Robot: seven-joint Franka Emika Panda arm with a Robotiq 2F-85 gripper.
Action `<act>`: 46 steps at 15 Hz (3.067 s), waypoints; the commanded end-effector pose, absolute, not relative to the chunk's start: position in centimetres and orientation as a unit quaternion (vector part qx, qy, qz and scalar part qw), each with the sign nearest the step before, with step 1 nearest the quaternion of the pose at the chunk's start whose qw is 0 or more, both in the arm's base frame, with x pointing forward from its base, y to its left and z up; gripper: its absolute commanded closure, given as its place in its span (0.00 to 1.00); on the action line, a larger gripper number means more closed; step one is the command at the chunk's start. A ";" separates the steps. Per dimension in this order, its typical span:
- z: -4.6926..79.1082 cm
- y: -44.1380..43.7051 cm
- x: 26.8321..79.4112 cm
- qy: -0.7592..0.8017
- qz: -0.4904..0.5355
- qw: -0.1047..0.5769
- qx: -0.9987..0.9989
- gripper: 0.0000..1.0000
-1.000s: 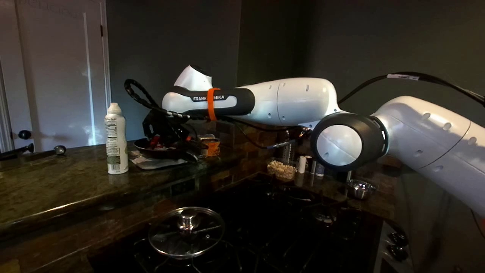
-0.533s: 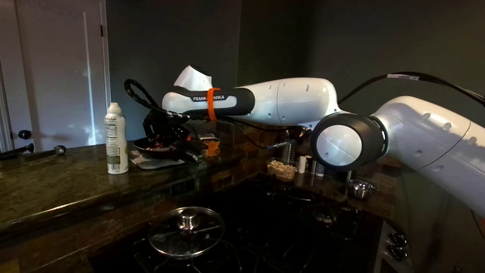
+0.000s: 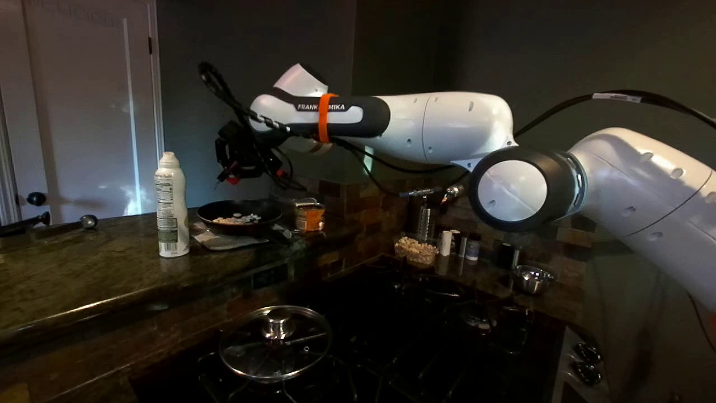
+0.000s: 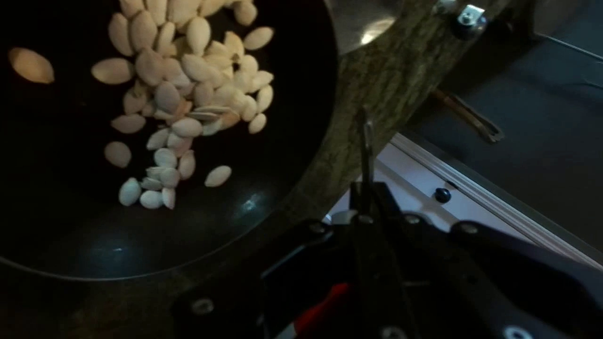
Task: Move the orange block to the bowl
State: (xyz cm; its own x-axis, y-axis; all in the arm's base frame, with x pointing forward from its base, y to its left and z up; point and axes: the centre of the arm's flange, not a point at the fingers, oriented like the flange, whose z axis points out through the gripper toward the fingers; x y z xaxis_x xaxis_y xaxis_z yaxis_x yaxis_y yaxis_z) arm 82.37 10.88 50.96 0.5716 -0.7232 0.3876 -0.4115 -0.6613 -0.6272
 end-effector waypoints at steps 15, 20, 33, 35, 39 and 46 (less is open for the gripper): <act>59.1 13.8 76.1 0.381 -0.274 0.320 -0.823 0.96; 59.2 13.7 76.1 0.381 -0.275 0.320 -0.822 0.96; 59.9 14.5 66.5 0.269 -0.230 0.329 -0.876 0.99; 59.1 14.1 64.7 0.321 -0.216 0.318 -0.866 0.99; 58.0 16.7 61.2 0.257 -0.194 0.319 -0.891 0.99; 59.3 18.7 64.4 0.251 -0.201 0.322 -0.890 0.96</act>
State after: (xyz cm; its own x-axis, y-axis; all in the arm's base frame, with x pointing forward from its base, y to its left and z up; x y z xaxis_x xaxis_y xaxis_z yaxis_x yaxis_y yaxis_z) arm 64.45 18.69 59.26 0.7934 -0.5763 0.1958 -0.3176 -0.6664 -0.6746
